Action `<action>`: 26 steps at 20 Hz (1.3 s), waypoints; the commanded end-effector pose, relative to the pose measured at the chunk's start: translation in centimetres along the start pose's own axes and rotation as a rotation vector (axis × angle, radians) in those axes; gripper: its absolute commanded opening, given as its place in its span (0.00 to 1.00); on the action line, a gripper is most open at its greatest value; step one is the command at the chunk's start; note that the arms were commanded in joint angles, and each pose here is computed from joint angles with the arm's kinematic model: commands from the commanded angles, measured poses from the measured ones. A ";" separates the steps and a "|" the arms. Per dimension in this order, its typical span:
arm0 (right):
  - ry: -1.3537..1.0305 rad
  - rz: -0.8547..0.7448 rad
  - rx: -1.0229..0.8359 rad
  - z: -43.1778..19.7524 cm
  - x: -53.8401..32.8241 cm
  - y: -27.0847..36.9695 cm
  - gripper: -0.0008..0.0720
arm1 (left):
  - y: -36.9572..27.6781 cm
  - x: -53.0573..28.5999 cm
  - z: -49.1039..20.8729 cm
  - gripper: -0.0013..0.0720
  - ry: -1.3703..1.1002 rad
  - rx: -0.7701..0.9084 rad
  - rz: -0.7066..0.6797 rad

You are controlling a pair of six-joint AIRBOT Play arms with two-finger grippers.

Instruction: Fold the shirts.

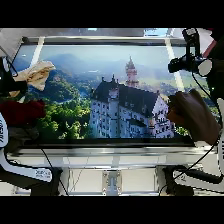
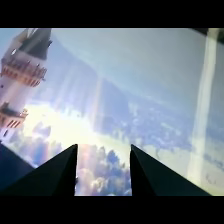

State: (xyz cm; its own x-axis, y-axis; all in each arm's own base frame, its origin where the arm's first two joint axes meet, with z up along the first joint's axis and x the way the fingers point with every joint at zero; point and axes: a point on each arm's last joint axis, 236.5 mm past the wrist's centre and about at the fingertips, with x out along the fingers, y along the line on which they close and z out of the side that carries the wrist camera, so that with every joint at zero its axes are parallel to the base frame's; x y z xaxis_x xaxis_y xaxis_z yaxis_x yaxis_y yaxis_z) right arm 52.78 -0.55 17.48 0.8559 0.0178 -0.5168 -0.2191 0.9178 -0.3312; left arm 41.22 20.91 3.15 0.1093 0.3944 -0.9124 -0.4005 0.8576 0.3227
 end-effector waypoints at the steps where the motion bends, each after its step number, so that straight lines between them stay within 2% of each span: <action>1: -0.145 -0.093 -0.049 3.5 -0.3 -2.1 0.54 | 2.0 3.7 0.1 0.85 0.010 -0.097 0.022; 5: -0.218 0.046 0.238 5.2 -0.6 0.5 0.54 | 3.1 5.8 1.2 0.85 -0.023 -0.186 0.034; 8: -0.254 0.123 0.372 6.3 -0.9 1.7 0.54 | 3.6 7.7 0.4 0.85 0.020 -0.221 0.043; 10: -0.258 0.132 0.388 6.5 -0.9 1.9 0.54 | 3.6 8.8 0.1 0.85 0.040 -0.260 0.046; 16: -0.202 0.176 0.380 5.4 -0.8 3.1 0.54 | 2.5 11.7 -1.1 0.83 0.104 -0.232 0.050; 17: -0.188 0.189 0.380 5.1 -0.8 3.5 0.54 | 2.3 12.1 -1.0 0.63 0.103 -0.221 0.046; 18: -0.183 0.199 0.387 5.1 -0.8 3.7 0.54 | 2.0 12.5 -0.9 0.10 0.096 -0.218 0.039; 19: -0.180 0.208 0.394 5.1 -0.9 3.9 0.54 | 1.8 12.7 -0.8 0.03 0.096 -0.199 0.029; 22: -0.194 0.238 0.444 5.6 -1.1 4.4 0.54 | -1.3 11.7 -0.5 0.03 0.111 -0.113 -0.104; 26: -0.149 0.286 0.446 4.8 -1.2 5.7 0.54 | -11.8 3.7 3.9 0.03 -0.010 -0.013 -0.483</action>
State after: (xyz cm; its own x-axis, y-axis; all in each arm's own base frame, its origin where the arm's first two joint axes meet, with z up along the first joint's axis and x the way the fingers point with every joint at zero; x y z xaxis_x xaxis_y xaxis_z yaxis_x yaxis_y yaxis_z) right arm 53.38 5.73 20.76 0.8813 0.2835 -0.3779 -0.2391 0.9576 0.1608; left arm 45.47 20.91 -6.12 0.1458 0.1804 -0.9727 -0.4628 0.8814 0.0941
